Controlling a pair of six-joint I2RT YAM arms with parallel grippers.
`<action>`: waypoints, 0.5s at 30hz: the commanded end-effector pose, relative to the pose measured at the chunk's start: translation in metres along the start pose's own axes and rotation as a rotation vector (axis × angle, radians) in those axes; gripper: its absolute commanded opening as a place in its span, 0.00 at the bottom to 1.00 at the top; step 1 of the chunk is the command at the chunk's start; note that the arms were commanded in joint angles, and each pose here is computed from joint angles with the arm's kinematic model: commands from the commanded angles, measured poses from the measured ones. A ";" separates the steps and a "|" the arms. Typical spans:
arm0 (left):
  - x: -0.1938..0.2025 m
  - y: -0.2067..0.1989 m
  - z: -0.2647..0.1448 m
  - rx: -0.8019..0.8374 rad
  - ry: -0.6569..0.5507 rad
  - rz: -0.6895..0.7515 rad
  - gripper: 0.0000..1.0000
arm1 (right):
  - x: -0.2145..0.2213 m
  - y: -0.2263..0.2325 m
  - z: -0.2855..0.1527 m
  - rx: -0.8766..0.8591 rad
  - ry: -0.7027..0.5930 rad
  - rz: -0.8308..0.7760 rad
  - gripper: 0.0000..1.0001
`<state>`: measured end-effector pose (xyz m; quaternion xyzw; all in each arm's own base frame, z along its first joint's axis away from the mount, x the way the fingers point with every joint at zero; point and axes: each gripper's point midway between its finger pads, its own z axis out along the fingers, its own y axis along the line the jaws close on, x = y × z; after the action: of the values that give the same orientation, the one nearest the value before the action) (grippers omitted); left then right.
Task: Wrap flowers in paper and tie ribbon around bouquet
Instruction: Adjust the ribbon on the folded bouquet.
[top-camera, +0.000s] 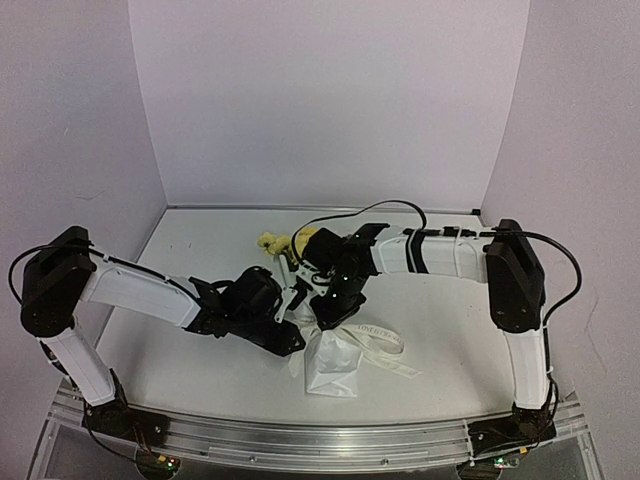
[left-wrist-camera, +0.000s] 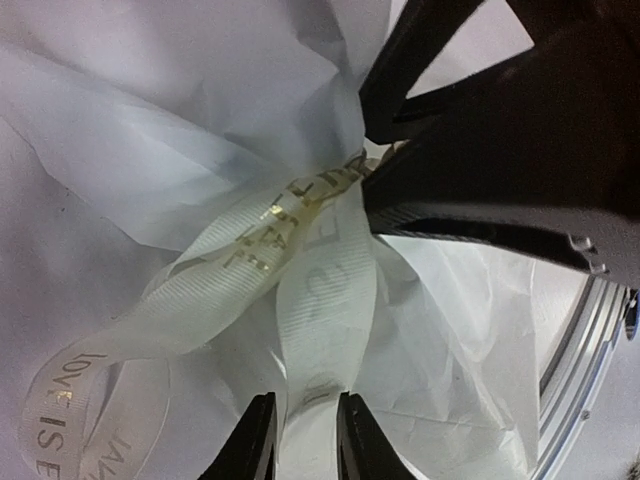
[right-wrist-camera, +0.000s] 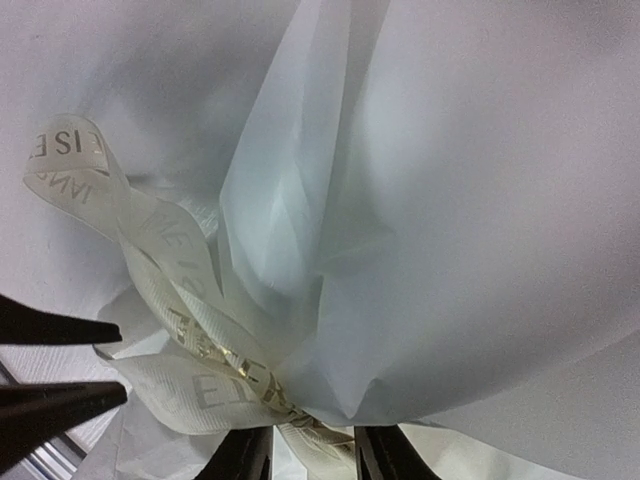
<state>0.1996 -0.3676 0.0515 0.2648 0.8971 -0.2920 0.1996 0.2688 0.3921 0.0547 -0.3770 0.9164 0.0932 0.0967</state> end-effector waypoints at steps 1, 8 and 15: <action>-0.015 -0.013 -0.008 0.050 -0.059 0.042 0.33 | -0.008 0.000 0.000 0.020 -0.018 0.001 0.27; -0.023 -0.016 0.005 0.056 -0.067 0.050 0.34 | -0.011 0.001 0.002 0.015 -0.019 0.018 0.26; -0.022 -0.014 0.007 0.054 -0.068 0.028 0.00 | -0.010 -0.002 0.006 0.035 -0.013 0.034 0.20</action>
<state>0.2013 -0.3750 0.0449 0.2759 0.8910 -0.2987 0.2021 0.2711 0.3947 0.0519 -0.3673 0.9205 0.0927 0.0956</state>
